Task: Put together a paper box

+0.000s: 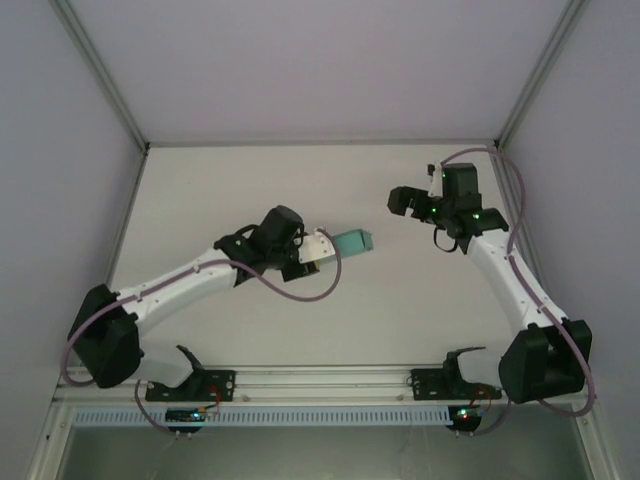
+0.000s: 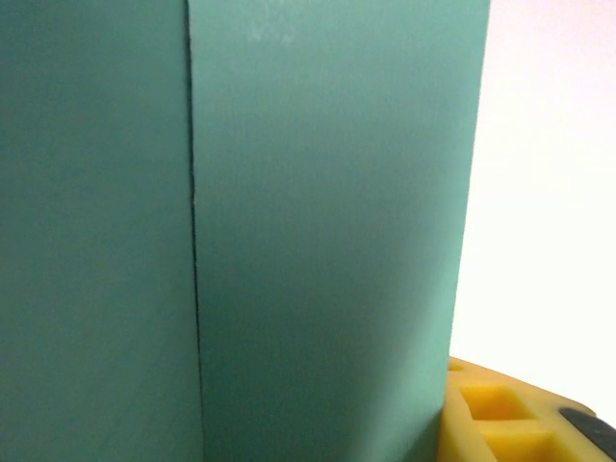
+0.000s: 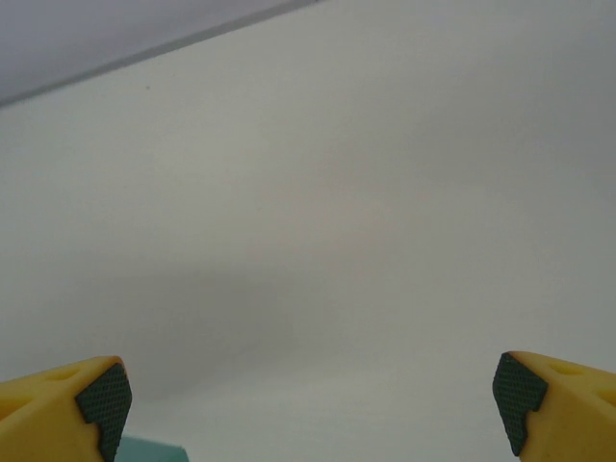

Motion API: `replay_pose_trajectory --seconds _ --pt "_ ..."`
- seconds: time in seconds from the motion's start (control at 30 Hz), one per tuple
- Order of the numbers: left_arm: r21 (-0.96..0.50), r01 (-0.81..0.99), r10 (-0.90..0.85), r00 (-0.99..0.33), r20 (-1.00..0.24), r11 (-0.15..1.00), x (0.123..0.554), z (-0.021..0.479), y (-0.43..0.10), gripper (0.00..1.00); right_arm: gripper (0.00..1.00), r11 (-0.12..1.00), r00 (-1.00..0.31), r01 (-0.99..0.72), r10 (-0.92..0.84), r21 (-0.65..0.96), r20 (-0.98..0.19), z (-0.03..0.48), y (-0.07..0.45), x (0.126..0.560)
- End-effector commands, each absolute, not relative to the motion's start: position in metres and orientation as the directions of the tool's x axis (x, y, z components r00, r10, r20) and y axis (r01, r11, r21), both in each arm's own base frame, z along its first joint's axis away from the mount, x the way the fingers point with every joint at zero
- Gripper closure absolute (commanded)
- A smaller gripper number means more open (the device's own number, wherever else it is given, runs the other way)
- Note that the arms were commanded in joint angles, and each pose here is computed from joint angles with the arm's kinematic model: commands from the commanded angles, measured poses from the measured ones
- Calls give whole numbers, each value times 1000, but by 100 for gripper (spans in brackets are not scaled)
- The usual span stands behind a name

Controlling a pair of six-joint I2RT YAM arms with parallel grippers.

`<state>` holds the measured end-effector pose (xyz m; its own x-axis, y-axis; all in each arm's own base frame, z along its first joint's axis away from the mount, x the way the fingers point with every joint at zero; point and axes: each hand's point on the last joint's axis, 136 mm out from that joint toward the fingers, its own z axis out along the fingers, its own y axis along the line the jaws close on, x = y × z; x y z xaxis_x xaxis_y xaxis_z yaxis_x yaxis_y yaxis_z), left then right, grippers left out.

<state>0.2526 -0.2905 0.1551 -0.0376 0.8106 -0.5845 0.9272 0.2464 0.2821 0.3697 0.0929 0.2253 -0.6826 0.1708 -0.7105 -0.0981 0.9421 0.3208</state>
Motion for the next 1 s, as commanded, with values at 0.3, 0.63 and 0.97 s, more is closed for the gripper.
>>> replay_pose_trajectory --seconds 0.3,0.63,0.97 --pt "-25 979 952 -201 -232 200 239 103 -259 60 1 855 -528 -501 -181 133 -829 219 128 355" --pt "-37 986 956 -165 -244 161 247 91 -266 60 15 756 -585 -648 -414 94 -698 177 173 307" --pt "-40 988 951 -152 -270 147 249 89 -271 61 34 613 -589 -748 -438 253 -679 167 212 298"
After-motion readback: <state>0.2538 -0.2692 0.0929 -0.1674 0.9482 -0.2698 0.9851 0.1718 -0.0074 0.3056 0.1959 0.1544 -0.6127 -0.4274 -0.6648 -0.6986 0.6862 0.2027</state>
